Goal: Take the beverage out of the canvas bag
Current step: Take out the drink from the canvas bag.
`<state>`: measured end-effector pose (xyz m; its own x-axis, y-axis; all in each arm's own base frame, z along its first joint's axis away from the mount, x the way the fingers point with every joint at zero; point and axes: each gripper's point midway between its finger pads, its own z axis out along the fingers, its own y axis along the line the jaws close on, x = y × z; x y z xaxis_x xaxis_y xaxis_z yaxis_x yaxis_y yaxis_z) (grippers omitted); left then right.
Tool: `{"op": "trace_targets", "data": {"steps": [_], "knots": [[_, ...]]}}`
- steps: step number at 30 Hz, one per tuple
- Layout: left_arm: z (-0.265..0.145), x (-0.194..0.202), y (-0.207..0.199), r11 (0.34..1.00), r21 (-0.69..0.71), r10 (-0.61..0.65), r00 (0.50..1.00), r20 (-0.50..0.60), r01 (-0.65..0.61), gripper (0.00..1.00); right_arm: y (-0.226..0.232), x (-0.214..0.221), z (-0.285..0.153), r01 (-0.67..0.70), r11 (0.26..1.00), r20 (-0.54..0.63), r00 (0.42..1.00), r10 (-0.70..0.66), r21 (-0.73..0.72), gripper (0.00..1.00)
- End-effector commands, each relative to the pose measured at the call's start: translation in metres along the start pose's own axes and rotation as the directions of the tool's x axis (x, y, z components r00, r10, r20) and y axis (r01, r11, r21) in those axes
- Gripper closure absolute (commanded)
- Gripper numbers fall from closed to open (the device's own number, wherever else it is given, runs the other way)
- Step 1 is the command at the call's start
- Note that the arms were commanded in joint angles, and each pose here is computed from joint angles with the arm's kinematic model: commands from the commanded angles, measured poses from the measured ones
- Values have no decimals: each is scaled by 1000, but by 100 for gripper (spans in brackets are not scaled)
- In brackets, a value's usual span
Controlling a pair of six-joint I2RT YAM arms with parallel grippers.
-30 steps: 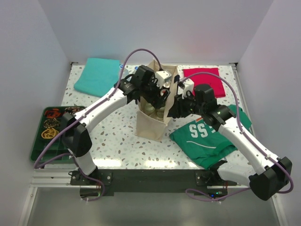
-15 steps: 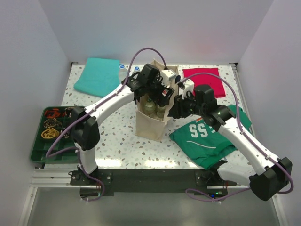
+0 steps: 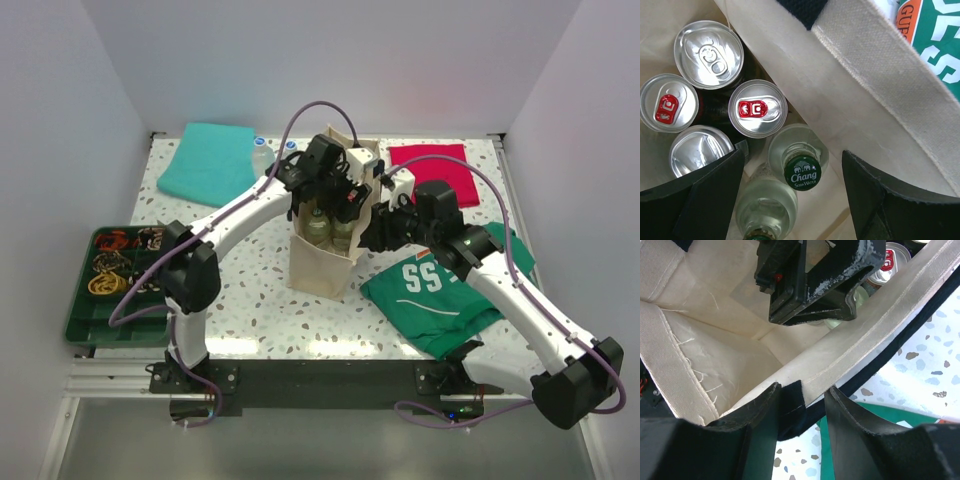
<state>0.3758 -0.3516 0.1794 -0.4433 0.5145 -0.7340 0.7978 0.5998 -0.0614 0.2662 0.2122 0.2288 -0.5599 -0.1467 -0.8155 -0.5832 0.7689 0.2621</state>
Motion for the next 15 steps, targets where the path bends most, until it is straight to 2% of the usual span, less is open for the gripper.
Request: {"op": "trace_targets", "data": {"steps": [1,11,12,15], "knots": [[4,-3,-1,1000,11,19,1000,-6,-19,18,-2,3,-4,20,1000,-7,1000,-20,19,56],[9,-2,-2,1000,21,14,1000,0,-14,24,-3,4,-2,19,1000,-11,1000,-19,20,56],[9,-4,-4,999,31,18,1000,6,-18,33,-4,4,-2,18,1000,-12,1000,-18,21,56],[11,-2,-4,999,35,19,1000,-4,-19,43,-3,3,-2,21,1000,-9,1000,-21,21,56]]}}
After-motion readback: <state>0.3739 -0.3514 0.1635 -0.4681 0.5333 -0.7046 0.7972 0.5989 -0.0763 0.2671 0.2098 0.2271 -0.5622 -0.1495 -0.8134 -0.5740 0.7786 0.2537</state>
